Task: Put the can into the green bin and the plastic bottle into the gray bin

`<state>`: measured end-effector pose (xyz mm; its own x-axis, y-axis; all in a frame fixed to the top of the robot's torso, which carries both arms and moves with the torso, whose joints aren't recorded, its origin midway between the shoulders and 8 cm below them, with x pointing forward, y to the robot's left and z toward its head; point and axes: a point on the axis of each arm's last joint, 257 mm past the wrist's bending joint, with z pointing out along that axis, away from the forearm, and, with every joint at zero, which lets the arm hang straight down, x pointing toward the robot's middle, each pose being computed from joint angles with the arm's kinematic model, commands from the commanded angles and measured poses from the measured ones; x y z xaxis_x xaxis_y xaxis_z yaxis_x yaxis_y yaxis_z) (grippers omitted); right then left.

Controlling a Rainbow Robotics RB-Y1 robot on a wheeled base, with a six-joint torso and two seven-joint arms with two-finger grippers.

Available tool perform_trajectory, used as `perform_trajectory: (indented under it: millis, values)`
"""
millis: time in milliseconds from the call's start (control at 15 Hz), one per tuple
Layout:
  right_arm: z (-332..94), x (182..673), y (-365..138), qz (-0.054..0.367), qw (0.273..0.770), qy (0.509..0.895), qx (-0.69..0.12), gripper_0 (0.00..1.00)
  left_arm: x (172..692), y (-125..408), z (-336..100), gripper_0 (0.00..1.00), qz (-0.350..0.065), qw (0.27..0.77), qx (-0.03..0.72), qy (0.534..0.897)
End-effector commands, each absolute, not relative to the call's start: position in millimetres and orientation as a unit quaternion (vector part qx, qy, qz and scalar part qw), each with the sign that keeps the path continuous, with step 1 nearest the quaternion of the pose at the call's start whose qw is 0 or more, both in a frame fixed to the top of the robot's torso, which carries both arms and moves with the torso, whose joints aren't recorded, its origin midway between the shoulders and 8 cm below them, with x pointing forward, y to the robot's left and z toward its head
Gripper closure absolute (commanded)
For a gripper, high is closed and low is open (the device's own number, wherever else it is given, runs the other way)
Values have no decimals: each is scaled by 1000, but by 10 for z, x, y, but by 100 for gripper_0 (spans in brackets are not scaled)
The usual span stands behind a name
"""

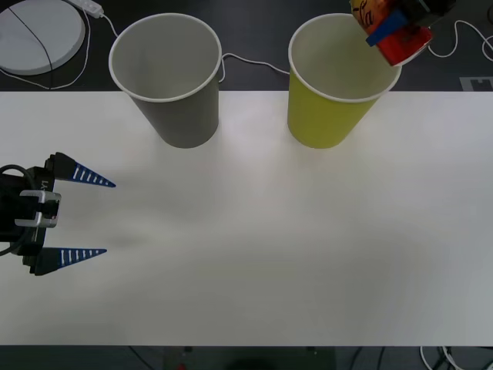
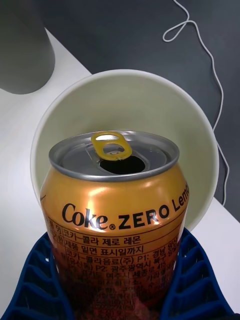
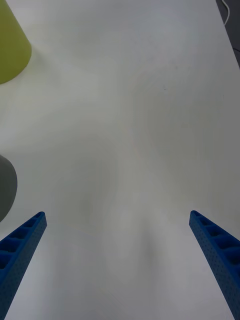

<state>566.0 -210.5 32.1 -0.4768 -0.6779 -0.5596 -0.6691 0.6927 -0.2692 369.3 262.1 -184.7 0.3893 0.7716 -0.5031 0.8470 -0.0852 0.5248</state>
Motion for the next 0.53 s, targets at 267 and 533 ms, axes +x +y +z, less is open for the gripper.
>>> perform_trajectory:
  millis: [267, 533]
  values:
    - [220, 5847, -1932, -22, 308, 865, -396, 100, 3693, 2621, -1846, 0, -48, 393, 735, 550]
    - [182, 5865, -1841, -30, 306, 854, -419, 100, 3693, 2621, -1846, 0, -48, 393, 735, 550]
